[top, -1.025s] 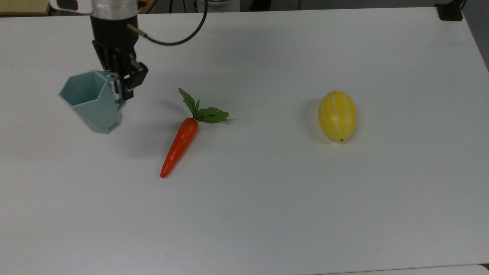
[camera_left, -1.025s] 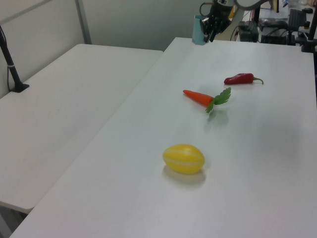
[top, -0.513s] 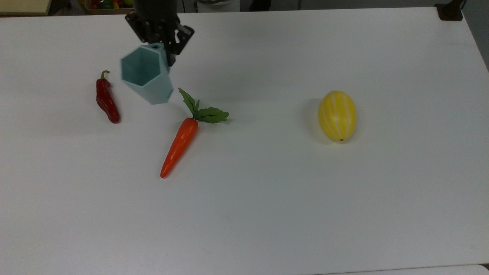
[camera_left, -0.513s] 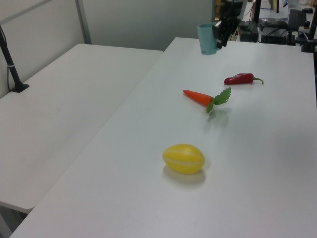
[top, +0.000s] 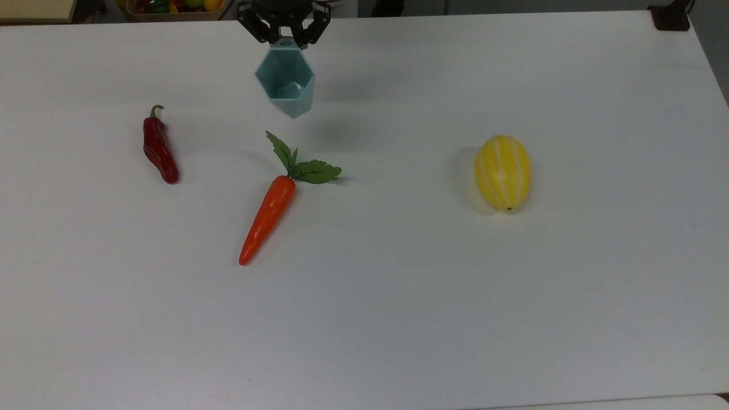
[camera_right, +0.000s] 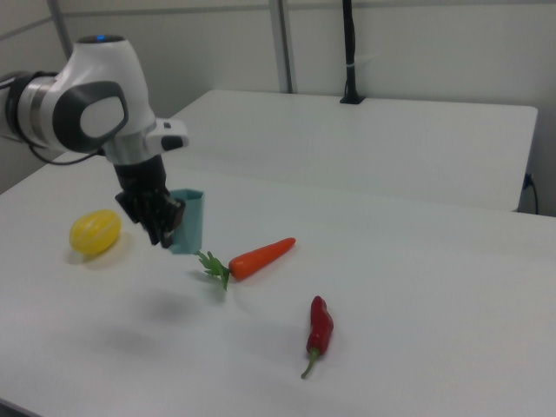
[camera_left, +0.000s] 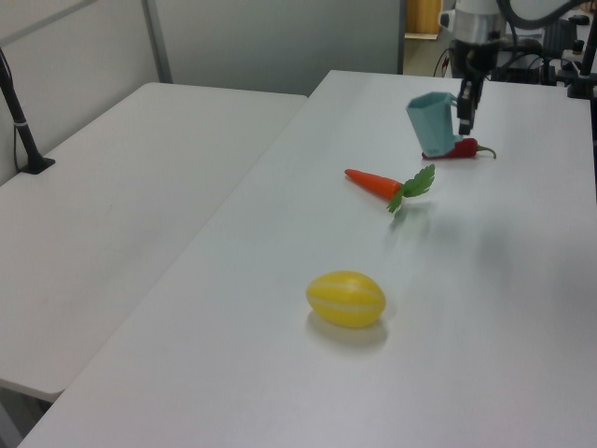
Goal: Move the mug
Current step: 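Lift the teal mug and carry it past the carrot leaves, then lower the mug onto the table and open the gripper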
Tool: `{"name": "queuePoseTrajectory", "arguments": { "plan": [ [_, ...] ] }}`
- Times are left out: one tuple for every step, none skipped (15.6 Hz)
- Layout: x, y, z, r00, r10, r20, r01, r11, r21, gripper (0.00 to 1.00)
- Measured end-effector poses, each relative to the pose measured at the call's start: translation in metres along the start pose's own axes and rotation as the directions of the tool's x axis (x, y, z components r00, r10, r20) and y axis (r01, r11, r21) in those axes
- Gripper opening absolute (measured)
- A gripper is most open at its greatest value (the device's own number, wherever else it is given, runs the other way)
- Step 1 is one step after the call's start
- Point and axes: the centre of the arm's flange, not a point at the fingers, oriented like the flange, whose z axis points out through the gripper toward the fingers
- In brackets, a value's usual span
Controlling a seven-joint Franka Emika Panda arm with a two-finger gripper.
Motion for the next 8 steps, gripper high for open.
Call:
{"name": "queuePoseTrajectory", "arguments": {
  "plan": [
    [-0.007, -0.003, 0.01, 0.999, -0.031, 0.021, 0.031, 1.0, 0.0, 0.23],
    [-0.013, -0.006, 0.02, 0.998, -0.058, 0.038, 0.058, 0.998, 0.002, 0.23],
    [-0.019, -0.008, 0.031, 0.995, -0.079, 0.053, 0.079, 0.997, 0.004, 0.23],
    [-0.024, -0.008, 0.041, 0.994, -0.091, 0.065, 0.091, 0.996, 0.005, 0.23],
    [-0.029, -0.008, 0.053, 0.992, -0.099, 0.073, 0.099, 0.995, 0.006, 0.23],
    [-0.033, -0.008, 0.064, 0.992, -0.103, 0.075, 0.103, 0.995, 0.007, 0.23],
    [-0.037, -0.008, 0.076, 0.992, -0.106, 0.07, 0.106, 0.994, 0.006, 0.23],
    [-0.04, -0.008, 0.087, 0.992, -0.107, 0.062, 0.106, 0.994, 0.005, 0.23]
  ]
}}
